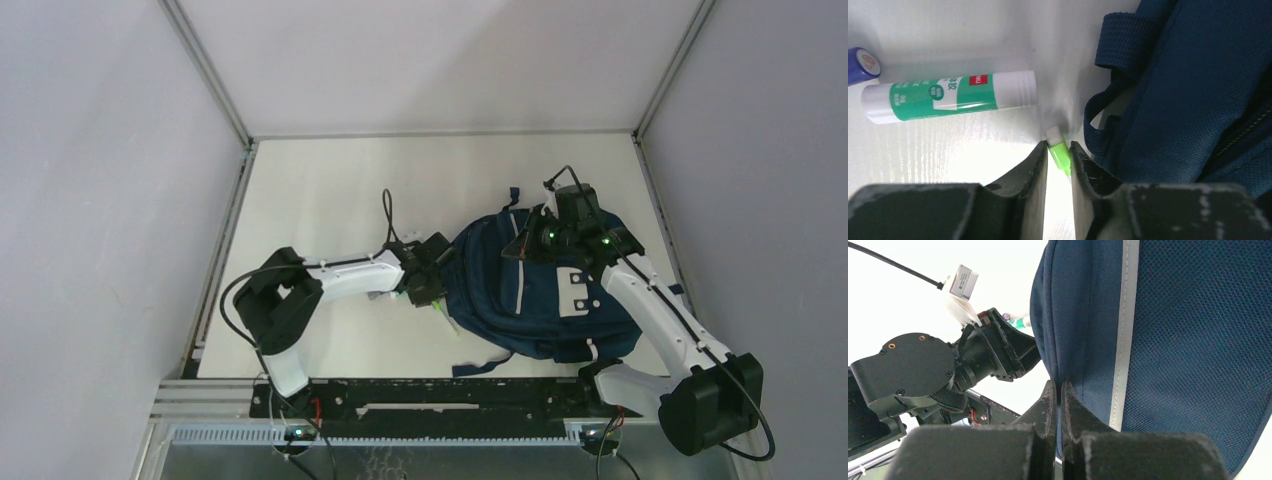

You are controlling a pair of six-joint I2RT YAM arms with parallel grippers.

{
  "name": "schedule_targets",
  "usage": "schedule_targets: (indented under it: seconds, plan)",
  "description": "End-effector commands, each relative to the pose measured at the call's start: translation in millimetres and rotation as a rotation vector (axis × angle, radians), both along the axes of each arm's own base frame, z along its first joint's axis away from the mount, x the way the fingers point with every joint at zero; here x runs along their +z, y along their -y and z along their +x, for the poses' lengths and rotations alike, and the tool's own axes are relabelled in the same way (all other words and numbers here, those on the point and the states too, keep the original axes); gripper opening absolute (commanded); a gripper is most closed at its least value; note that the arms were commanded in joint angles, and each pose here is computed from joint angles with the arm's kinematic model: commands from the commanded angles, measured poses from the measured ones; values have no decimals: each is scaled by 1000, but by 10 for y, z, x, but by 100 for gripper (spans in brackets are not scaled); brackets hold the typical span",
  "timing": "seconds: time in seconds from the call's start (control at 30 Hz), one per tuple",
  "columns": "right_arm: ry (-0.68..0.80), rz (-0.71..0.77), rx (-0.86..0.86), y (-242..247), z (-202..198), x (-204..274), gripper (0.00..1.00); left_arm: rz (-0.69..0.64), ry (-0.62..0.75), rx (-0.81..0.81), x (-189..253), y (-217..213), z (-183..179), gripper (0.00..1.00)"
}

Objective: Pack the student bag
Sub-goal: Pick up the stationery from the center of the board, then place the stationery in the student bag.

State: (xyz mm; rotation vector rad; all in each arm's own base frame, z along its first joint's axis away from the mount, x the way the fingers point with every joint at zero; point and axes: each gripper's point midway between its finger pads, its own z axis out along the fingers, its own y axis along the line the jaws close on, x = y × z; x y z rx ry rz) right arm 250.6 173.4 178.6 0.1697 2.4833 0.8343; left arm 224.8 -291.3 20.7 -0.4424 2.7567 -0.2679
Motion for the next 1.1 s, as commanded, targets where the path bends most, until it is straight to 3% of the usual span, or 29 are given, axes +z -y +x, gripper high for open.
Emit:
schedule_targets:
  seconds: [0.0, 0.2, 0.37, 0.47, 0.63, 0.87, 1.07]
  plan:
    - [50, 48, 19, -101, 44, 160, 0, 5, 20, 16, 109, 49, 61, 22]
    - [61, 51, 17, -90, 46, 187, 0, 10, 69, -21, 273, -10, 83, 7]
    - [77, 59, 10, -51, 45, 242, 0, -27, 225, -75, 836, -72, 210, 3]
    - [81, 67, 13, -44, 38, 264, 0, -171, 381, -150, 1387, 98, 318, 0]
    - [94, 83, 16, -54, 31, 316, 0, -400, 519, -288, 2036, 433, 352, 0]
    - [98, 109, 29, -100, 10, 365, 0, -543, 449, -441, 2078, 959, 482, 0]
    - [105, 99, 26, -86, -29, 381, 0, -691, 369, -464, 1972, 1398, 540, 0]
